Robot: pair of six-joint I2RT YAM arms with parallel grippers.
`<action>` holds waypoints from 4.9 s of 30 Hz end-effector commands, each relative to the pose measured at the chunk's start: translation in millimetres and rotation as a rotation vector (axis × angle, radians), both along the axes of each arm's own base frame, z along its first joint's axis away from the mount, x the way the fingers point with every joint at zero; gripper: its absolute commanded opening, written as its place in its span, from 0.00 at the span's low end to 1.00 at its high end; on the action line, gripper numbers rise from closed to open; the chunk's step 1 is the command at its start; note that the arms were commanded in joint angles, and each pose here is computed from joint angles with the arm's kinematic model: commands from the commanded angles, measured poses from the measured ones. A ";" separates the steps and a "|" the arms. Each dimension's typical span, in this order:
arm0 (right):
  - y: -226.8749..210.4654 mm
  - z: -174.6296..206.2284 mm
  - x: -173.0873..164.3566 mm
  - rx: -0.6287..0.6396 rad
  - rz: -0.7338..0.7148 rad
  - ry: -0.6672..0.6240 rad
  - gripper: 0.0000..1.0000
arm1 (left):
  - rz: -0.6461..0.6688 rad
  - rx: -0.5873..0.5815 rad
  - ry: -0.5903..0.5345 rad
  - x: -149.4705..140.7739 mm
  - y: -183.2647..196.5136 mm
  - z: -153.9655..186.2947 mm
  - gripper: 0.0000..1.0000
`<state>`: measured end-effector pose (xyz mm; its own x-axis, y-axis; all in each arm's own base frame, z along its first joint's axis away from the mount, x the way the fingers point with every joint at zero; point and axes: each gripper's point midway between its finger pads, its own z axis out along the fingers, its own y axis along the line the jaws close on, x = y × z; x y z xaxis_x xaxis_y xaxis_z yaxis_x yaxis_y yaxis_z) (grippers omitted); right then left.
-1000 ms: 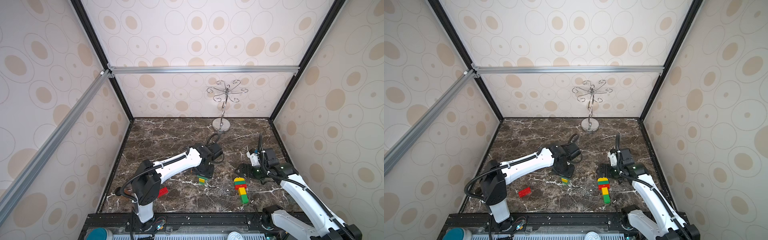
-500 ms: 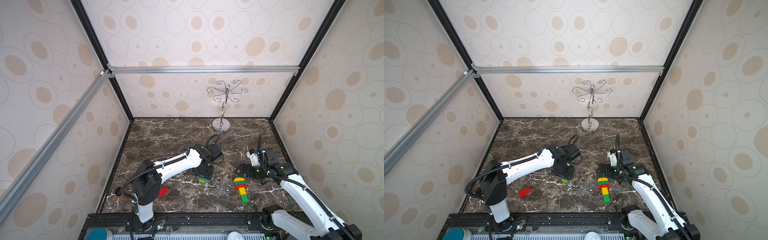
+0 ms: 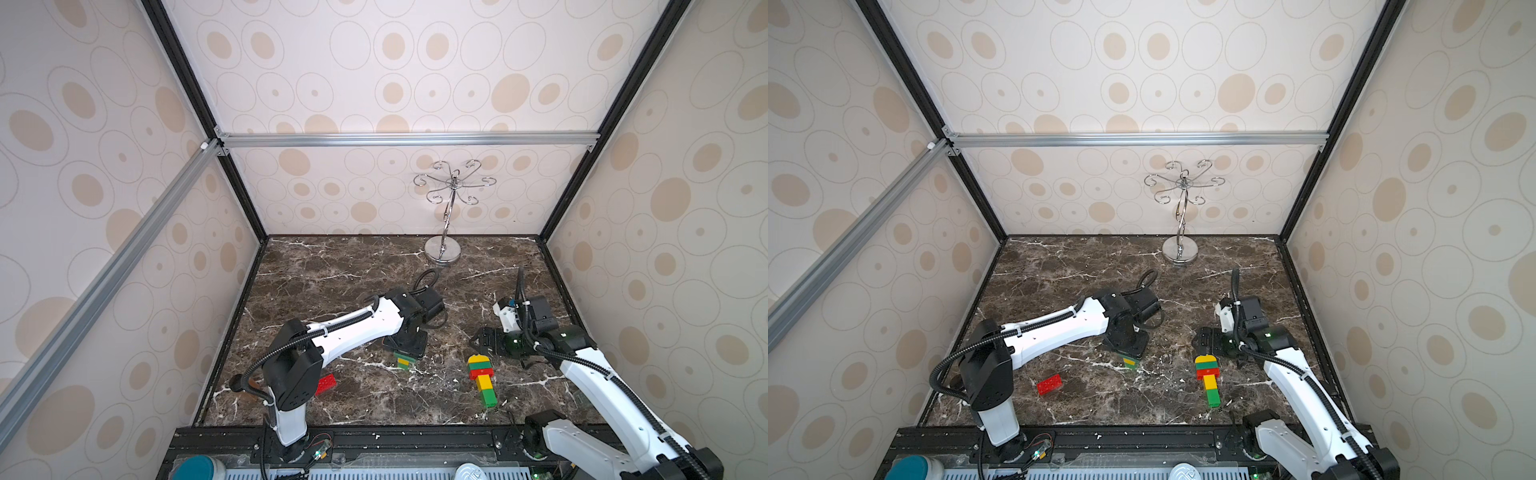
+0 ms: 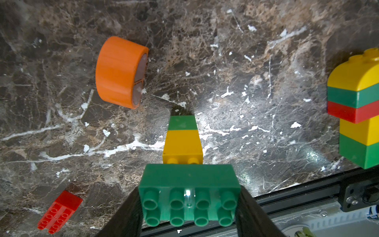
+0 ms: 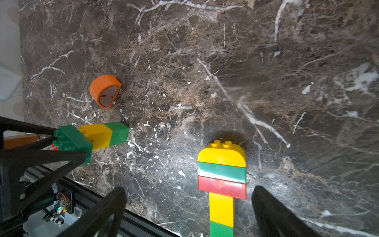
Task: Assemble an ice cream with lego
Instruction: Assemble the lego brick with the lego brick.
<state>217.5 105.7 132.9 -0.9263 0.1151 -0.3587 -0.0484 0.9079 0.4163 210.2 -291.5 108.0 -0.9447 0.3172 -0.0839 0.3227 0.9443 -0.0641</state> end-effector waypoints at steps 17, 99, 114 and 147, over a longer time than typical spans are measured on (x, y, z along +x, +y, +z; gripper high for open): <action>-3.4 -2.5 -2.5 -0.015 0.001 0.015 0.98 | -0.033 0.013 -0.004 5.4 -4.7 10.7 0.25; -3.7 -7.6 -1.2 -0.020 -0.003 0.029 0.98 | 0.034 0.028 0.078 1.4 8.3 0.6 0.25; -4.3 -9.2 -0.8 -0.025 -0.006 0.038 0.99 | 0.013 0.084 0.084 1.1 17.2 -17.7 0.24; -5.1 -8.3 -2.0 -0.028 -0.008 0.042 0.99 | -0.111 0.202 0.148 -22.2 31.4 -59.3 0.19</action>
